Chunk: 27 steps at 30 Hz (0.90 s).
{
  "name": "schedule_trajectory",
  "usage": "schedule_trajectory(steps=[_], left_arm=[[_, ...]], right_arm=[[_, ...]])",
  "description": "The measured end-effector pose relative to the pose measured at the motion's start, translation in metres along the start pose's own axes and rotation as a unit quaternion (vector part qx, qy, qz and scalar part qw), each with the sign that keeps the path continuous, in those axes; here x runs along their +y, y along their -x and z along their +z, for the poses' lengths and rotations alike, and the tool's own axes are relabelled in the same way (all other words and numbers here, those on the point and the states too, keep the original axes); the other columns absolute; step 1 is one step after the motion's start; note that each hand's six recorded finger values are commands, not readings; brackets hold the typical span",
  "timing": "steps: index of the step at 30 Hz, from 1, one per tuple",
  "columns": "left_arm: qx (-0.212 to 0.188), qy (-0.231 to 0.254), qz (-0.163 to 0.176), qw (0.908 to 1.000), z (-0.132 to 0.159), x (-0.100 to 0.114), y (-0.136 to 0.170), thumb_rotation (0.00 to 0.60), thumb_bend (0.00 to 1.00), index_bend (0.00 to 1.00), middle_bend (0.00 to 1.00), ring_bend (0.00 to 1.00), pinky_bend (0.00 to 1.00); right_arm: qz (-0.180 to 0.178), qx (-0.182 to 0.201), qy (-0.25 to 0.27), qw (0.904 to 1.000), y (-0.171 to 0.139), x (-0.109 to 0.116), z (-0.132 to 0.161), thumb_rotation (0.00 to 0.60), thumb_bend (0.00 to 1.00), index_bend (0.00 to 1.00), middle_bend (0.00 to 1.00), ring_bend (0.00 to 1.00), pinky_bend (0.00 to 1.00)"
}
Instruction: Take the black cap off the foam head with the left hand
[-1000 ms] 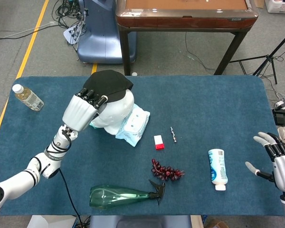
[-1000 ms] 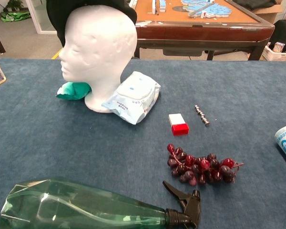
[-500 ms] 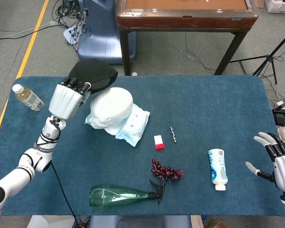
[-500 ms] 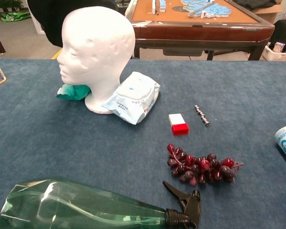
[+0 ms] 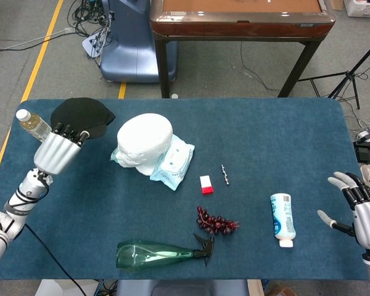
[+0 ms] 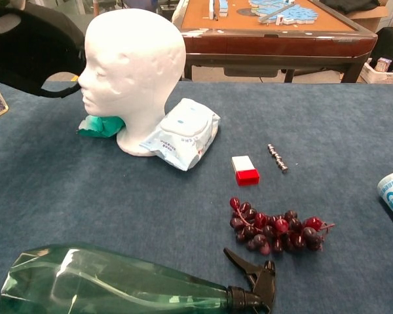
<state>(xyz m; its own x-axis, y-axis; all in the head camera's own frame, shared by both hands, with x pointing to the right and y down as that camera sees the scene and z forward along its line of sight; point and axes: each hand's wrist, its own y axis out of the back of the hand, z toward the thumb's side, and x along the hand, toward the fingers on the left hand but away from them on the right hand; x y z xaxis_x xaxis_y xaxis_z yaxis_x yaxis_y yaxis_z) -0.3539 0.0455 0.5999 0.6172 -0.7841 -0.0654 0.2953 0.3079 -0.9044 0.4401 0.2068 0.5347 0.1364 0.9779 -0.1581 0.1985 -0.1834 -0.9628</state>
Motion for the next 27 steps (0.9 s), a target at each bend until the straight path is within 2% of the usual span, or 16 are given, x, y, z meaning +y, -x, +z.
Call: schedule_trajectory(steps=[8, 11, 15, 17, 22, 24, 27], left_arm=[[-0.022, -0.025, -0.065, 0.9974, 0.012, -0.015, 0.049, 0.6, 0.66, 0.62, 0.82, 0.65, 0.69], [-0.018, -0.022, -0.087, 0.9958, 0.021, -0.018, 0.062, 0.6, 0.66, 0.58, 0.78, 0.62, 0.69], [-0.007, -0.013, -0.118, 0.9929, 0.036, -0.015, 0.077, 0.6, 0.63, 0.48, 0.7, 0.59, 0.69], [0.001, -0.006, -0.137, 0.9906, 0.045, -0.01, 0.085, 0.6, 0.56, 0.42, 0.67, 0.57, 0.69], [0.034, 0.003, -0.191, 0.981, 0.063, 0.01, 0.101, 0.6, 0.22, 0.23, 0.62, 0.54, 0.69], [0.047, -0.004, -0.215, 0.9755, 0.066, 0.018, 0.107, 0.6, 0.12, 0.14, 0.58, 0.52, 0.69], [0.067, -0.024, -0.26, 0.963, 0.067, 0.029, 0.121, 0.6, 0.03, 0.02, 0.51, 0.49, 0.69]], right_arm=[[0.002, -0.001, -0.001, 1.0, 0.0, -0.001, 0.0, 0.6, 0.13, 0.25, 0.22, 0.16, 0.3], [0.003, 0.0, -0.002, 1.0, 0.0, -0.002, 0.001, 0.6, 0.13, 0.25, 0.22, 0.16, 0.3], [0.005, 0.0, -0.004, 1.0, 0.0, -0.003, 0.002, 0.6, 0.13, 0.25, 0.22, 0.16, 0.3], [0.005, 0.001, -0.004, 1.0, 0.0, -0.003, 0.002, 0.6, 0.13, 0.25, 0.22, 0.16, 0.3], [0.007, 0.0, -0.006, 1.0, 0.0, -0.004, 0.002, 0.6, 0.13, 0.25, 0.22, 0.16, 0.3], [0.008, 0.0, -0.006, 0.9999, 0.0, -0.005, 0.002, 0.6, 0.13, 0.25, 0.22, 0.16, 0.3], [0.01, -0.001, -0.008, 0.9999, 0.0, -0.006, 0.002, 0.6, 0.13, 0.25, 0.22, 0.16, 0.3]])
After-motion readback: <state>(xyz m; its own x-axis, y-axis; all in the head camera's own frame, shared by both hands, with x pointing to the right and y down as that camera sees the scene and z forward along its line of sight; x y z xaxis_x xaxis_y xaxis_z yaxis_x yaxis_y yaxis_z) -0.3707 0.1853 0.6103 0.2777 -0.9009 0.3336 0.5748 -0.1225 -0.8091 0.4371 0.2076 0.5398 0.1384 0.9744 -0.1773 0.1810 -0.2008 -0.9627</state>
